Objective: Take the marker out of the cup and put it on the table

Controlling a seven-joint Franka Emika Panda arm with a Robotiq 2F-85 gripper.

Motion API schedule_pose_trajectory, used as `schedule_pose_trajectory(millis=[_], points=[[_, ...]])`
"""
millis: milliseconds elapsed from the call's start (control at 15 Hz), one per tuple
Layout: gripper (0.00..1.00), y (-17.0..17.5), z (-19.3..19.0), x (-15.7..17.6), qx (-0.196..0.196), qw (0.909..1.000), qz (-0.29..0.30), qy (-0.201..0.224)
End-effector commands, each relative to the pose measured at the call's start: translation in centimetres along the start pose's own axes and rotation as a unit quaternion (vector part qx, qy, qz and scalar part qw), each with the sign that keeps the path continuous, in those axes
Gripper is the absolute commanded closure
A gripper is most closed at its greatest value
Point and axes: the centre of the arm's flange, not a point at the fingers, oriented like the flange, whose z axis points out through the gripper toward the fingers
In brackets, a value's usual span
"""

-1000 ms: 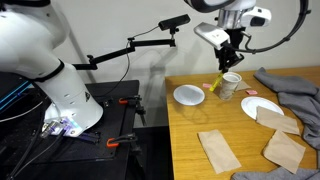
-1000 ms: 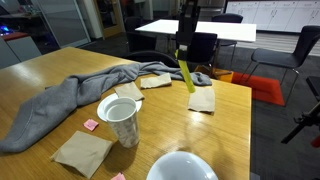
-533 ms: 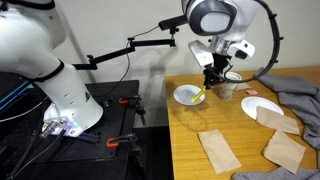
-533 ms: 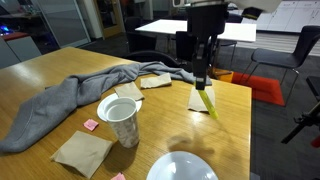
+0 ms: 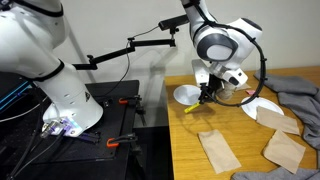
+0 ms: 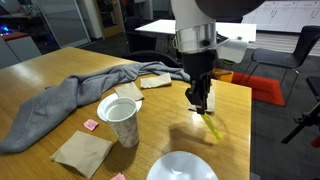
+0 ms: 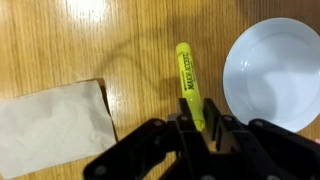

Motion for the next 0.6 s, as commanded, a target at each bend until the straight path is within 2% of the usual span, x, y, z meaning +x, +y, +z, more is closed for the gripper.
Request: schedule_pose_trajectory(millis=[0,267,333,400,533], points=[[0.95,0.0,1.5,2.6,-0.007,0.9988,0.037,-0.032],[0.93,0.3,2.5,3.5,-0.006,0.9974,0.051,-0.052],[0.77,0.4,2.6,3.6,-0.007,0.9971,0.053,-0.054],[0.54,0.4,2.6,3.7,-0.01,0.9967,0.06,-0.054],[0.5,0.5,2.5,3.8,-0.011,0.9963,0.066,-0.054]])
